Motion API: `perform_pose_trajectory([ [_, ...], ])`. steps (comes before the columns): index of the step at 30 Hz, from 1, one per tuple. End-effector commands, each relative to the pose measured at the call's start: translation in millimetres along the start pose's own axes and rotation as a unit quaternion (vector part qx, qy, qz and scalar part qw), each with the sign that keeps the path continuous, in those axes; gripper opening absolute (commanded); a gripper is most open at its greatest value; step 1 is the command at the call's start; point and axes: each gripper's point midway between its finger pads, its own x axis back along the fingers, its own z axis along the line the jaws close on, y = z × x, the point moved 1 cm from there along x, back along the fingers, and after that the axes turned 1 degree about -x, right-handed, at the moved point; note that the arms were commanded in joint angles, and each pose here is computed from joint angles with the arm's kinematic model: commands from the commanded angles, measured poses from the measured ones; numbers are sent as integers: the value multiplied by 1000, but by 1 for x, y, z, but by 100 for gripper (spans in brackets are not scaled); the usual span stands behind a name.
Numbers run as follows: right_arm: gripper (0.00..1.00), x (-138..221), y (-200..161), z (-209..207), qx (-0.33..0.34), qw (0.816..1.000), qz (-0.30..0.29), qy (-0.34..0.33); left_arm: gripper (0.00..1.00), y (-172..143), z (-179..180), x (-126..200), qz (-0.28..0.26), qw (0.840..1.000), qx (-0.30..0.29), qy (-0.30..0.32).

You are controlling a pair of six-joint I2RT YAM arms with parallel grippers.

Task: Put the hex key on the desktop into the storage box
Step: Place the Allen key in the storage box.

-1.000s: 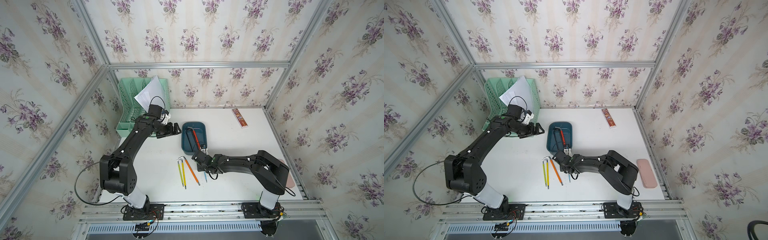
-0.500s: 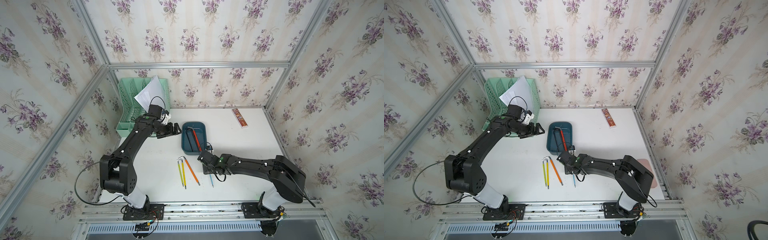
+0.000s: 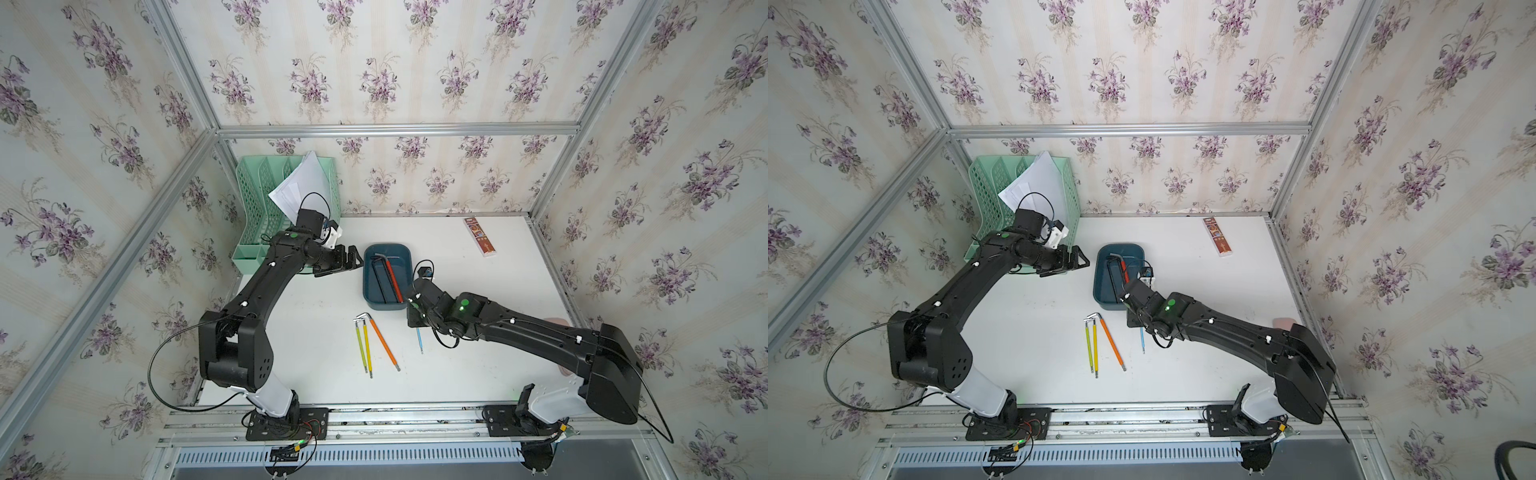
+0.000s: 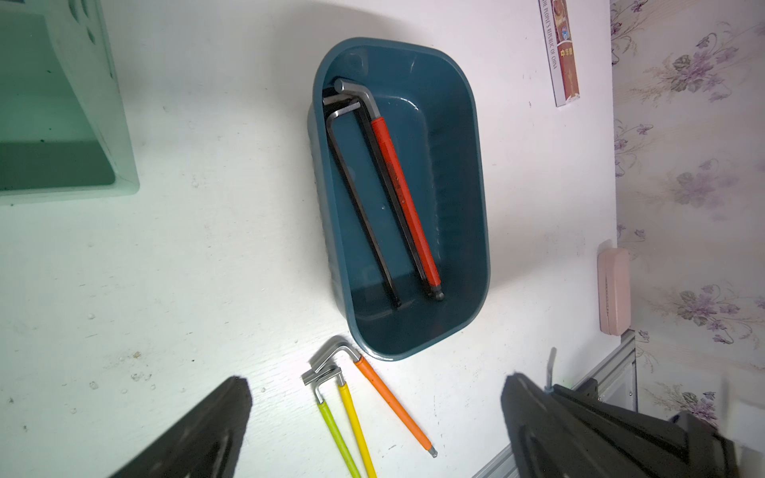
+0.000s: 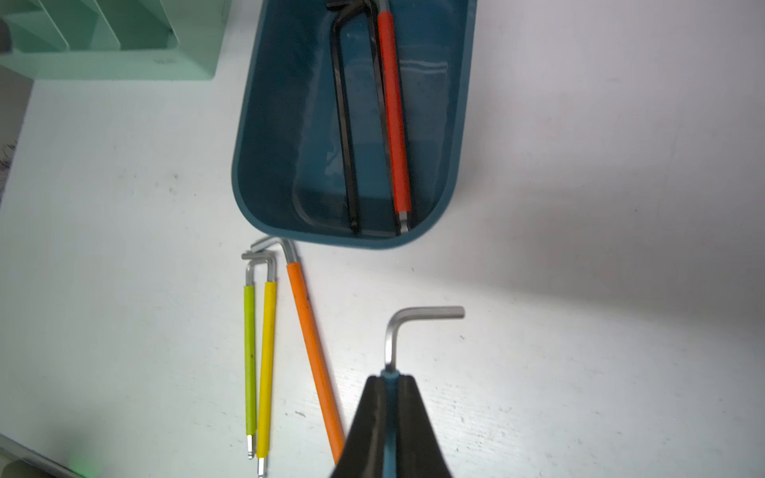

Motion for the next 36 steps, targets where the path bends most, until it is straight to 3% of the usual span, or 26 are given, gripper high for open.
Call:
perform_pose_trajectory([
  [1, 7, 1, 25, 8, 19, 1000, -16, 7, 99, 0, -3, 3, -3, 1000, -1, -4],
  [14, 5, -52, 115, 41, 31, 996, -31, 75, 99, -1, 0, 4, -4, 1000, -3, 5],
  [25, 3, -134, 126, 50, 30, 997, 15, 71, 99, 0, 1, 3, -2, 1000, -3, 6],
  [28, 6, -148, 118, 48, 29, 997, 27, 65, 99, 0, 1, 2, -1, 1000, -1, 6],
  [36, 29, -158, 110, 44, 36, 997, 41, 60, 99, -1, 1, 0, 1, 1000, 0, 3],
])
